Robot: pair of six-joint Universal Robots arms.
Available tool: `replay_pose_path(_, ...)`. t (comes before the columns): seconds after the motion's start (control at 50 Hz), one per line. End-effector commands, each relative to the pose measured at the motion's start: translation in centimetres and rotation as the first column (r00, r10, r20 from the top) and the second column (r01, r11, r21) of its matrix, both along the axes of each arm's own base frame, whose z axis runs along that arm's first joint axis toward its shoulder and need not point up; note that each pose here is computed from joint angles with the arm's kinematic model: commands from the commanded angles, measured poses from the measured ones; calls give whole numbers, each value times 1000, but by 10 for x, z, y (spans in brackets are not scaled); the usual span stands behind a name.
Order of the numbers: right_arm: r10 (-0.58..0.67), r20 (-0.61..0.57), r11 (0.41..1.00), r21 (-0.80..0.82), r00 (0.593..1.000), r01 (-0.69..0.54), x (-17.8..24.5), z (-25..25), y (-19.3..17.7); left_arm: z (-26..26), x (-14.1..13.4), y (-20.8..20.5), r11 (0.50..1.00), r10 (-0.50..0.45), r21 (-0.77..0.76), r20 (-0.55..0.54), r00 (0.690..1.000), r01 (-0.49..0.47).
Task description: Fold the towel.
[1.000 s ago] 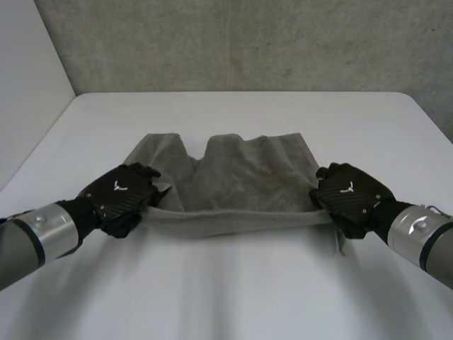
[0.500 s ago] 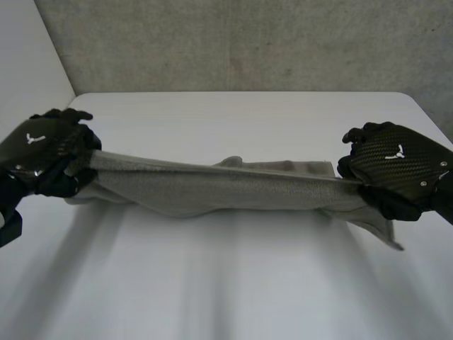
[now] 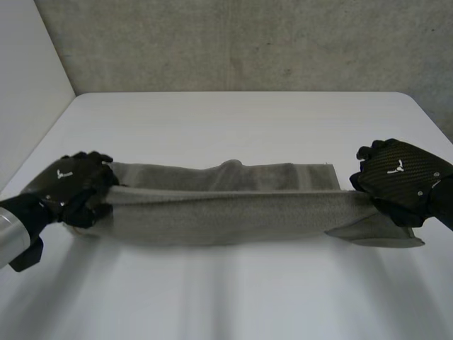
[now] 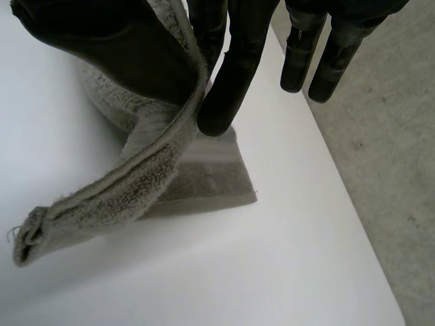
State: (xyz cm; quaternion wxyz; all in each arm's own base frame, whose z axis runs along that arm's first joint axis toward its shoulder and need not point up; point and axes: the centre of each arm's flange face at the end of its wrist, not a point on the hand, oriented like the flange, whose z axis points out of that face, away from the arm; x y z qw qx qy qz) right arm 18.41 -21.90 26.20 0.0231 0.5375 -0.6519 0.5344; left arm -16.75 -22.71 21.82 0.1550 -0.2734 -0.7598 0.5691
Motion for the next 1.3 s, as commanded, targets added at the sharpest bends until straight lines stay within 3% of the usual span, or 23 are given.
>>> replay_pose_path(0.02,24,21,997,73,999,-26,2,8,16,-6,0,19,994,-15,105,26,1000,12)
replay_pose_path(0.2,62,61,997,41,996,-65,0,22,9,8,-2,17,996,-33,88,18,999,31)
replay_pose_path(0.3,62,60,996,57,996,-65,0,7,-18,6,1,2,996,-32,84,22,999,30)
replay_pose_path(0.48,74,-34,997,9,997,-74,28,-25,-72,-23,0,-68,997,-5,82,68,998,-1)
replay_pose_path(0.68,77,-53,982,-170,996,-85,62,-54,-112,-57,-30,-111,996,6,83,147,989,-18)
replay_pose_path(0.78,58,-59,959,-274,997,-72,83,-73,-131,-62,-42,-130,999,48,-13,174,984,-46)
replay_pose_path(0.98,66,-60,956,-281,996,-80,91,-91,-144,-58,-47,-143,986,123,-132,183,975,-100)
replay_pose_path(1.18,63,-31,911,-406,998,-70,95,-74,-153,-57,-47,-143,986,125,-129,182,975,-103)
replay_pose_path(1.3,108,-24,908,-404,994,-109,93,-56,-135,-52,-51,-132,990,102,-113,187,977,-82)
